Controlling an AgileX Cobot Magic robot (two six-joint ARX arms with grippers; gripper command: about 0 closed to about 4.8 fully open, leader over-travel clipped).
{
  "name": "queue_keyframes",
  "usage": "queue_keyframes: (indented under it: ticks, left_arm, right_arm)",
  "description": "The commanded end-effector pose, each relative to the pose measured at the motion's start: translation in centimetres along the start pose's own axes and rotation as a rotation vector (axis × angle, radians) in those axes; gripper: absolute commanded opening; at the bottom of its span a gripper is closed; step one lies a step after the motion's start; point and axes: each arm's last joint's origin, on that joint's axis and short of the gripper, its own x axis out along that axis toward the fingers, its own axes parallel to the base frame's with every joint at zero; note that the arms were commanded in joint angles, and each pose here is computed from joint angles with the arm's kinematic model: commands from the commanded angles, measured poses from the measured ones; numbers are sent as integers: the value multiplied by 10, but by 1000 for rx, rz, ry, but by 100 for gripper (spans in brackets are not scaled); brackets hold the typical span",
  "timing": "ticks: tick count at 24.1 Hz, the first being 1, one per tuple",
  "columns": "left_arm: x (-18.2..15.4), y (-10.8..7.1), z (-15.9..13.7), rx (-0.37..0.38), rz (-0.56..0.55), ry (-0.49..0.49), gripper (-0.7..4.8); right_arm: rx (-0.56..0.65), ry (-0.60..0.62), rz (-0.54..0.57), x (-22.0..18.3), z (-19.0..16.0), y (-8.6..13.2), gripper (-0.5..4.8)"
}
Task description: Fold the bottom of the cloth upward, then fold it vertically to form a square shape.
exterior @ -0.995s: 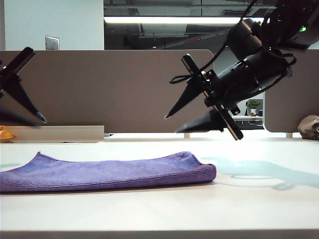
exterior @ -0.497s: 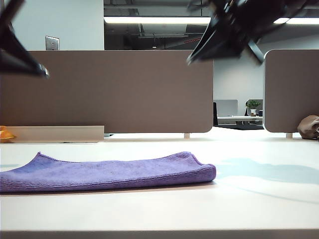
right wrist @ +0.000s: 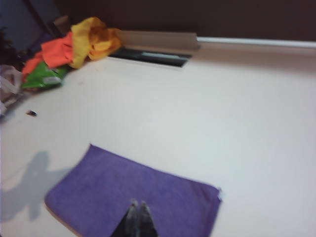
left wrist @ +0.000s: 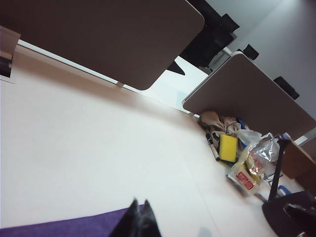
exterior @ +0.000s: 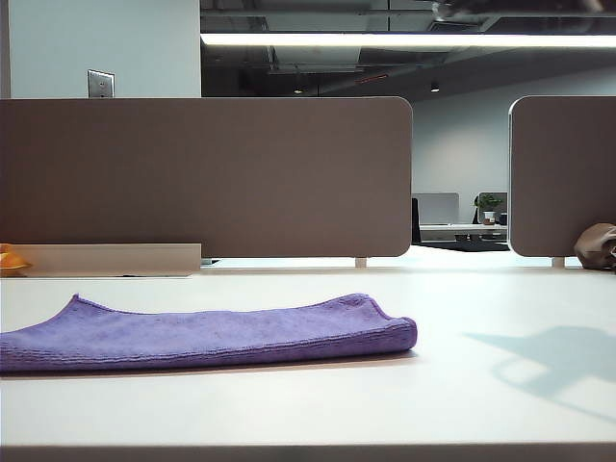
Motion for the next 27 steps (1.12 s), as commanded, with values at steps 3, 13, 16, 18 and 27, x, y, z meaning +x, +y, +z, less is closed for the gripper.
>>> queue_keyframes:
  ticks: [3,13,16,18,27]
  left_arm:
    - [-3,7,-14,23,79,122,-6]
    - [-5,11,-30,22,-2,331,-6]
    - [-5,12,-32,8,-6,351,-6]
    - [-6,12,-33,-1,-9,364,-6]
    - [-5,11,-31,13,-14,347,-6]
  right_arm:
    - [106,117,-42,9,-34,-10,-5]
    - [402,358,10,70,-78,-37,199]
    - [479,431,37,85,-93,-44,258]
    - [508,462,22,91,-101,-48,267]
    - [569,532,-7,99,-115,-54,266]
